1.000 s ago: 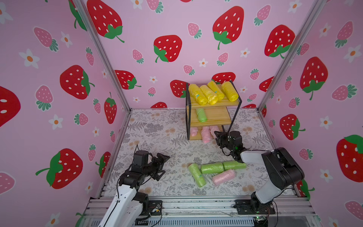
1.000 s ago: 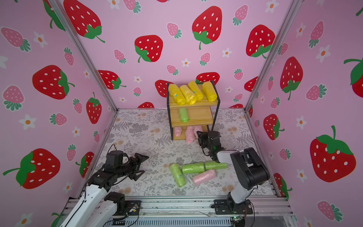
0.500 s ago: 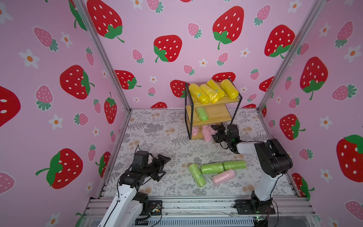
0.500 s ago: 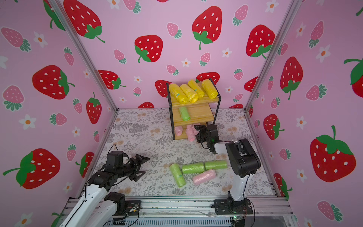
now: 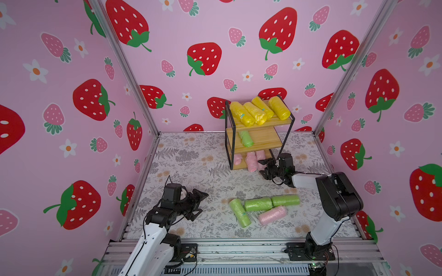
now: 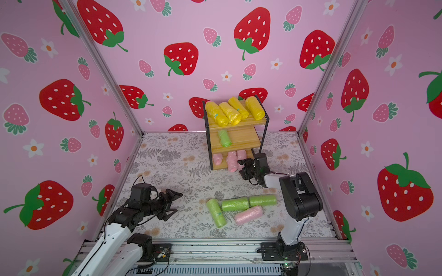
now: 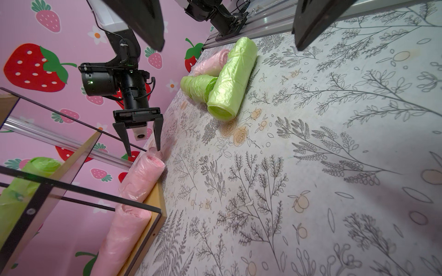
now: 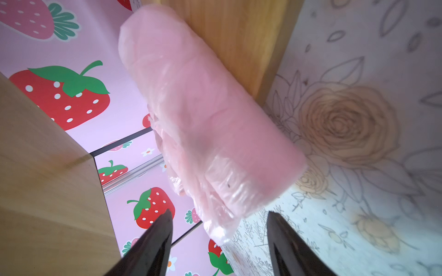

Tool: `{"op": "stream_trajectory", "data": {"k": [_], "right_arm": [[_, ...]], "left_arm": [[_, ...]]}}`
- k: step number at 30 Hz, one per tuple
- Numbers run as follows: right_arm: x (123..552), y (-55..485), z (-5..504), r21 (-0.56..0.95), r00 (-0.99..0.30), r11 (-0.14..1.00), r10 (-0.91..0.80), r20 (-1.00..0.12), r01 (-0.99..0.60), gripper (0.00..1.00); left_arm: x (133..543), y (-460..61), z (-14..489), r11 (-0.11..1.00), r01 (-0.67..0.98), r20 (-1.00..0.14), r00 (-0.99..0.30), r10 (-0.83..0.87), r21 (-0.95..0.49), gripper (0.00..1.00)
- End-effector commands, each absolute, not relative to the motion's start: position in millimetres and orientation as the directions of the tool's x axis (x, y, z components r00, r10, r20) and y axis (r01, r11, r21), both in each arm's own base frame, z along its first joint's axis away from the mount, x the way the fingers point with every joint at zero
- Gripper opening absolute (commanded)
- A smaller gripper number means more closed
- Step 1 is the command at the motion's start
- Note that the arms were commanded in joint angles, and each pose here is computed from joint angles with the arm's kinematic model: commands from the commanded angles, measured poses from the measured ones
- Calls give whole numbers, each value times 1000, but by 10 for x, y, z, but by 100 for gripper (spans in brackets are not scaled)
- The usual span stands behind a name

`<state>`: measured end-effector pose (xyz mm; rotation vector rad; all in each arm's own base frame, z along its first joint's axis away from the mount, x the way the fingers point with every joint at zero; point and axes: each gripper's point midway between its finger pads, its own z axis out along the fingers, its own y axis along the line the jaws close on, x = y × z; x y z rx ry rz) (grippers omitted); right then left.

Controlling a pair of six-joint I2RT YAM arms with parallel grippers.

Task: Sort the rolls of trash bags by color and place them on the shelf
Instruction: Place the roll of trash bags on the shelf.

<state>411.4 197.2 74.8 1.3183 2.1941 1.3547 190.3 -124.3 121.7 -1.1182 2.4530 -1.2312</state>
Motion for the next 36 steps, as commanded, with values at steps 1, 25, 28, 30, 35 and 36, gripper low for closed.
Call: {"op": "stream_trajectory", "data": {"k": [1, 25, 28, 30, 35, 36], "right_arm": [[3987, 1905, 722, 772, -568, 176, 776, 273, 611, 69], [3975, 1829, 693, 797, -562, 157, 786, 256, 583, 22], [4046, 1841, 659, 797, -562, 164, 789, 248, 582, 22], [4114, 1835, 662, 801, -561, 168, 794, 236, 575, 22], [4267, 1832, 649, 802, -551, 176, 807, 214, 570, 22], [4306, 1829, 648, 806, -549, 176, 810, 208, 565, 22]], "left_arm": [[1884, -1276, 1376, 383, -513, 150, -726, -672, -768, 86], [1872, -1254, 1399, 383, -521, 147, -716, -683, -763, 85], [1871, -1256, 1386, 384, -526, 151, -716, -682, -759, 86], [1872, -1257, 1391, 386, -527, 152, -717, -681, -757, 87], [1865, -1258, 1378, 395, -528, 152, -721, -676, -752, 87], [1864, -1259, 1374, 395, -529, 153, -722, -675, -751, 87]]}}
